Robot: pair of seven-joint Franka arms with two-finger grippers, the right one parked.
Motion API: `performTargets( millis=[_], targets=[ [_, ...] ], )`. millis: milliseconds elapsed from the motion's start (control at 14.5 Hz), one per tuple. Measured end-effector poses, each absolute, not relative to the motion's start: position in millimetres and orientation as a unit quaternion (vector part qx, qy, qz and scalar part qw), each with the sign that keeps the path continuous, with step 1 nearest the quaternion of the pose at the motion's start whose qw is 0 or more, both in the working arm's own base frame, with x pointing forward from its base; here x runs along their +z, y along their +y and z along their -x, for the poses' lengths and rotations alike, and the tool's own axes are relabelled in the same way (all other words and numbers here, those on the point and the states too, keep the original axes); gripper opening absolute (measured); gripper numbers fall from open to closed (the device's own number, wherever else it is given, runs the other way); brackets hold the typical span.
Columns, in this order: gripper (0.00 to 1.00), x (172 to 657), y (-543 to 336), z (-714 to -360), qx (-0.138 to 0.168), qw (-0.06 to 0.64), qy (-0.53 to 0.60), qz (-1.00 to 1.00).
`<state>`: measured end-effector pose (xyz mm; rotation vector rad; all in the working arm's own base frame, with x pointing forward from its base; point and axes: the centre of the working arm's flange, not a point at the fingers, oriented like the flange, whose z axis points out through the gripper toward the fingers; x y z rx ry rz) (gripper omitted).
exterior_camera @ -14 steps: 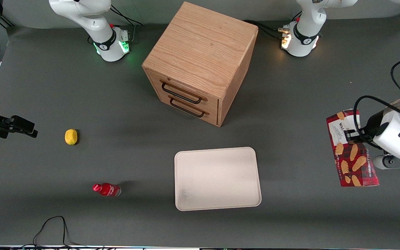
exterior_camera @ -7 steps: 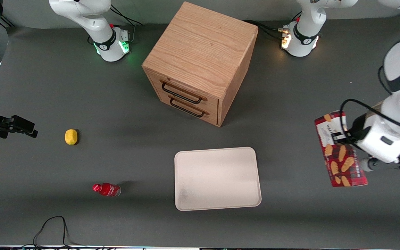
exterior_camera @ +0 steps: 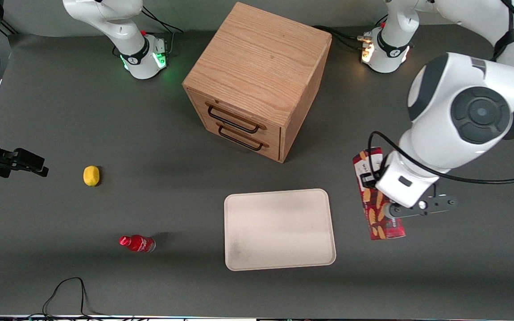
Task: Place red cookie box on tray
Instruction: 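Carry the box over the cream tray's edge with the left gripper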
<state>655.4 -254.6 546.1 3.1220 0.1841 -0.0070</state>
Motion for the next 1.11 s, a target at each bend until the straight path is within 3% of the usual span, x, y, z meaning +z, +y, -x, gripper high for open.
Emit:
performTargets(
  millis=[277, 553, 1106],
  targets=[
    [0.04, 543.8, -298.7, -640.0, -0.002, 0.015, 0.053, -0.998],
    [0.04, 531.6, -305.7, -646.4, 0.001, 0.018, 0.067, -0.998],
    [0.04, 426.1, -312.7, -684.9, -0.001, 0.014, 0.087, -0.996]
  ],
)
